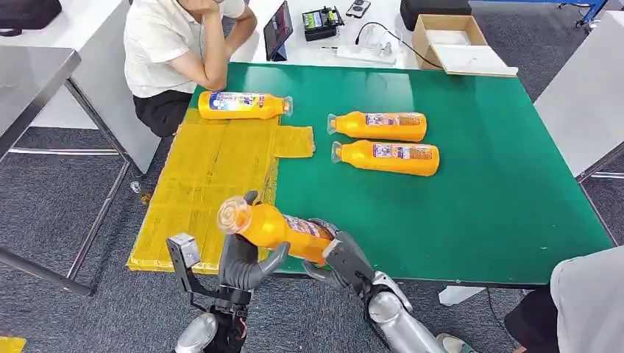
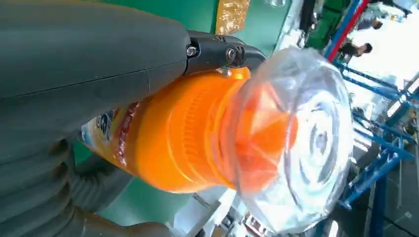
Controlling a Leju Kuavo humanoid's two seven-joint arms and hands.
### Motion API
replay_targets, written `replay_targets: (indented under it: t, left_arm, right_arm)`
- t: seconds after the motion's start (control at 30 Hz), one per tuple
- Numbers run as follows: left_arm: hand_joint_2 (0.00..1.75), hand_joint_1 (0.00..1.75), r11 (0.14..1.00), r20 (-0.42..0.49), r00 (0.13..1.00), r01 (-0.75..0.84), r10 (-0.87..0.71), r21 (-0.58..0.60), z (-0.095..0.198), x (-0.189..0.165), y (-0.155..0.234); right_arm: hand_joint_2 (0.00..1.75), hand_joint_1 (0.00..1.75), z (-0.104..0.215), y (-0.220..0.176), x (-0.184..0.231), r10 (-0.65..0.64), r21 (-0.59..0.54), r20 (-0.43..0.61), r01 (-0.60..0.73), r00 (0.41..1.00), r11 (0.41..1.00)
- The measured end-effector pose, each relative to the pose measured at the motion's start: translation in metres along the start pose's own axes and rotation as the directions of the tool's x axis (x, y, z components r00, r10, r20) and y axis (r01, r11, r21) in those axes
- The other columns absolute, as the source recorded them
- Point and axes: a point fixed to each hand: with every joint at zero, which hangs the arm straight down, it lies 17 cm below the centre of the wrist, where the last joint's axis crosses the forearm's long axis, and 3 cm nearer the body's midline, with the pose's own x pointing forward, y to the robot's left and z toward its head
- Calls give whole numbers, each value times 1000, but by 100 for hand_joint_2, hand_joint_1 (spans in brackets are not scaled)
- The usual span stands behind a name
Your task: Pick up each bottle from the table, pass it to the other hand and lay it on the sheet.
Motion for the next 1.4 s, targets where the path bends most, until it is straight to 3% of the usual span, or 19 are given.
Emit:
replay_targets:
  t: [0.2,0.23,0.27,0.3,0.5,1.03,1.07,1.1,1.13,1.2,1.23,1.4]
  left_arm:
    - [175,0,999,-31,999,-31,31,9,-4,-4,1]
    - [175,58,1000,-32,999,-30,31,7,-4,-4,1]
    - [175,166,1000,-32,999,-26,26,5,-4,-4,0]
    - [175,175,1000,-30,999,-14,14,1,-5,-5,-1]
    - [175,175,993,-10,995,100,-99,64,-8,-10,13]
    - [175,175,993,10,997,79,-80,86,-18,-10,15]
    - [175,175,995,6,998,60,-61,80,-18,-11,13]
    - [175,175,997,-2,999,37,-37,74,-18,-12,12]
    - [175,175,997,-13,1000,11,-10,70,-19,-13,12]
    - [175,175,998,-29,999,-23,25,66,-20,-14,11]
    - [175,175,997,-36,998,-47,49,65,-21,-14,12]
    - [175,175,991,-9,993,-114,115,69,-26,2,15]
  right_arm:
    - [175,175,-5,0,1,26,4,-7,-26,1000,1000]
    - [175,175,-6,1,1,30,7,-8,-30,1000,1000]
    - [175,175,-6,0,0,37,7,-10,-37,999,999]
    - [175,175,-7,0,0,43,8,-13,-43,999,999]
    - [175,175,-11,2,2,64,17,-24,-64,998,998]
    - [175,175,-10,15,13,-37,55,13,37,999,998]
    - [175,155,-10,15,14,-42,54,14,41,999,998]
    - [175,124,-9,15,14,-49,55,16,48,999,997]
    - [175,3,-9,17,15,-59,56,19,58,998,997]
    - [175,0,-7,19,19,-72,55,30,71,997,996]
    - [0,0,-6,20,21,-77,52,41,75,996,996]
    - [0,0,2,21,48,-106,-1,167,108,980,994]
